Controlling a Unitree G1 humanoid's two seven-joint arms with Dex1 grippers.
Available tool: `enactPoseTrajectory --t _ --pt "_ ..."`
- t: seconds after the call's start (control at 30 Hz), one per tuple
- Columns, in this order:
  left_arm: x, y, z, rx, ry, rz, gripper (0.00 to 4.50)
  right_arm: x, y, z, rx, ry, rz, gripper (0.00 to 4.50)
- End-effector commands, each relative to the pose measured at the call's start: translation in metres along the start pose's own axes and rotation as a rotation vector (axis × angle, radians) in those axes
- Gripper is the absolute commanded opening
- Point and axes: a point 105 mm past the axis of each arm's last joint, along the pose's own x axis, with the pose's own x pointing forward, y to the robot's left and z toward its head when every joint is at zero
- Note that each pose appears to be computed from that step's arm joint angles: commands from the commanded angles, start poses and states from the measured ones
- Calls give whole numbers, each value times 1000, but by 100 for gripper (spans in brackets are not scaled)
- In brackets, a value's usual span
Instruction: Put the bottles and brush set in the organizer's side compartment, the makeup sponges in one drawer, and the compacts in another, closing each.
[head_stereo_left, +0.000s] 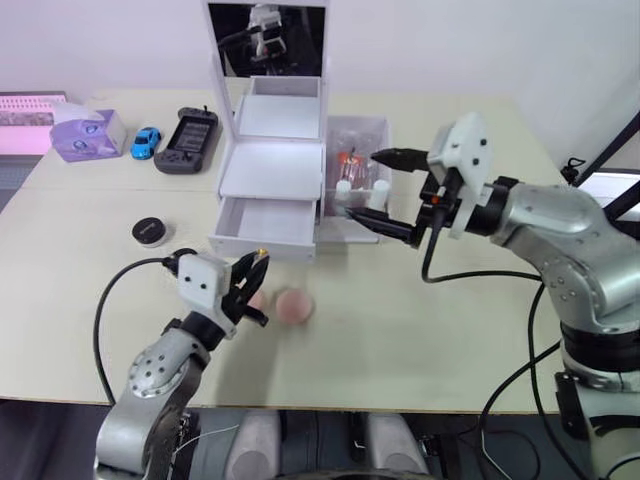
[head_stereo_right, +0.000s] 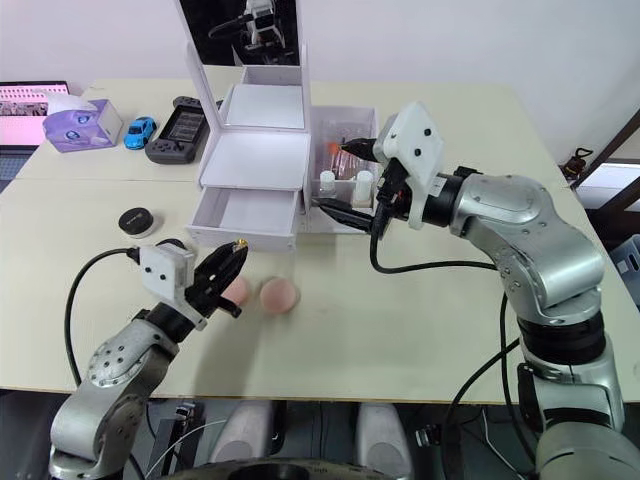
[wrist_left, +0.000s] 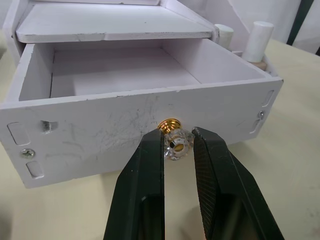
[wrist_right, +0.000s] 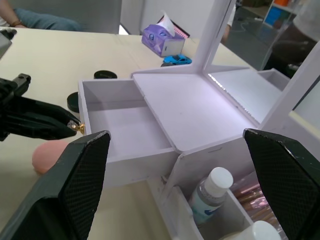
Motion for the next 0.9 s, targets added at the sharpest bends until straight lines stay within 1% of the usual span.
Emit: enactPoseTrajectory --t 0.03,0.13,0.27,0.37,0.43,0.47,0.57,0.6,0.63,0.67,0.7,0.8,0.87,0.9 --pt "-1 -13 5 -35 -3 -63 29 0 3 13 35 -57 48 450" --pt "-5 -20 -1 -92 35 -130 29 -1 2 15 77 -68 70 450" --pt "-8 -25 5 -130 33 -186 29 -1 -3 13 49 -55 52 450" --pt "-11 -23 9 -137 32 -197 29 0 -5 12 35 -55 48 450" --pt "-16 -20 13 -139 25 -203 134 1 -5 11 32 -57 49 450" --pt "-19 -20 15 -152 18 -218 173 1 -5 11 40 -57 53 450" --pt "-31 -17 26 -277 -22 -250 326 0 -4 11 119 -67 87 450" --pt "-34 -17 28 -296 -23 -266 374 -1 -5 11 125 -66 92 450" --pt "-40 -20 29 -309 -4 -297 434 -2 -6 11 126 -65 95 450" --pt "-47 -19 28 -316 19 -318 444 -4 -7 11 126 -64 100 450" --pt "-53 -16 28 -316 37 -324 444 -5 -8 10 125 -62 105 450" --pt "-70 5 29 -302 94 -318 444 -11 -13 8 121 -55 109 450" --pt "-80 28 29 -274 130 -283 444 -21 -17 6 122 -47 109 450" --pt "-85 45 30 -245 146 -249 444 -27 -21 5 117 -38 97 450"
